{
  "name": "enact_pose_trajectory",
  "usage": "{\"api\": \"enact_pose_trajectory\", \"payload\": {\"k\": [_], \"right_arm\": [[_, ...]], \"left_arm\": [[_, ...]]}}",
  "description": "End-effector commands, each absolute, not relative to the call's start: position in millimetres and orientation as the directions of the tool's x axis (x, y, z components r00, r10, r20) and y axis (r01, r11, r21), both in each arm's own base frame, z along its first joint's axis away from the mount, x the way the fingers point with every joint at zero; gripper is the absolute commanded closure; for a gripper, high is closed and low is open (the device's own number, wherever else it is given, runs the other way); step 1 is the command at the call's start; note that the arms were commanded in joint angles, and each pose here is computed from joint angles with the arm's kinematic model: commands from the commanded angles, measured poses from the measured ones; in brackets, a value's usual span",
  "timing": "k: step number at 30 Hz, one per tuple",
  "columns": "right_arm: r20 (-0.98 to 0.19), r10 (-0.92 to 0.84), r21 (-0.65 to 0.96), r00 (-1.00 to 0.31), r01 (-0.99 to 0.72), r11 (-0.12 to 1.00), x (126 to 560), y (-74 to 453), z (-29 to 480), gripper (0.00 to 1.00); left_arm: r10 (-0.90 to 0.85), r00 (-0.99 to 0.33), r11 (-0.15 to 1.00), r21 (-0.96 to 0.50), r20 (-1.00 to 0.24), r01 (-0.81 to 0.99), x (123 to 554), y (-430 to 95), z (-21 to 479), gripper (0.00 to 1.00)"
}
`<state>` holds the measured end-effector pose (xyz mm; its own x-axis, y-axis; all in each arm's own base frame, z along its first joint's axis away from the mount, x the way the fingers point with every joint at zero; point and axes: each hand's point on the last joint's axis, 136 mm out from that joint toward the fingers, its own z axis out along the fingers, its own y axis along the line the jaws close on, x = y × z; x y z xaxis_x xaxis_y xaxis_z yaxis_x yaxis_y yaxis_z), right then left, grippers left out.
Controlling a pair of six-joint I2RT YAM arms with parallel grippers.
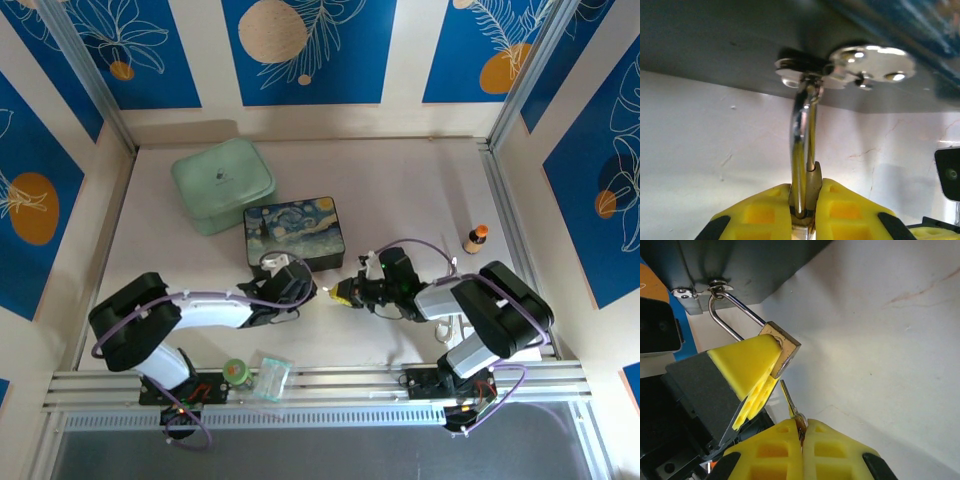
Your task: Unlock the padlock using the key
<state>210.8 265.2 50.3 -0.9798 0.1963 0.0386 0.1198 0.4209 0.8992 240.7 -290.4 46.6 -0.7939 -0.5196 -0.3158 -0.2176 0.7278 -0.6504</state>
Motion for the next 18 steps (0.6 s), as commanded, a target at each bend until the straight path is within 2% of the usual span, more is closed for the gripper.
{"api": "enact_pose_trajectory", "payload": {"k": [1,4,8,18], "right_arm": [[0.040,0.172,0.919,-0.984,0.103,0.381,212,273,58,1.00],[0.006,0.143,0.940,-0.990,0.054,0.338,212,277,62,1.00],[0.025,0.138,0.953,-0.990,0.065,0.297,214,280,60,1.00],[0.045,0.129,0.949,-0.991,0.083,0.305,211,286,55,1.00]], "left_arm": [[-0.597,-0.757,0.630,-0.740,-0.267,-0.235,243,-295,66,0.91],[-0.588,-0.745,0.666,-0.711,-0.313,-0.227,242,-290,76,0.91],[-0.635,-0.721,0.609,-0.754,-0.277,-0.247,242,-288,81,0.91],[-0.670,-0.698,0.574,-0.774,-0.255,-0.268,245,-287,80,0.93]]}}
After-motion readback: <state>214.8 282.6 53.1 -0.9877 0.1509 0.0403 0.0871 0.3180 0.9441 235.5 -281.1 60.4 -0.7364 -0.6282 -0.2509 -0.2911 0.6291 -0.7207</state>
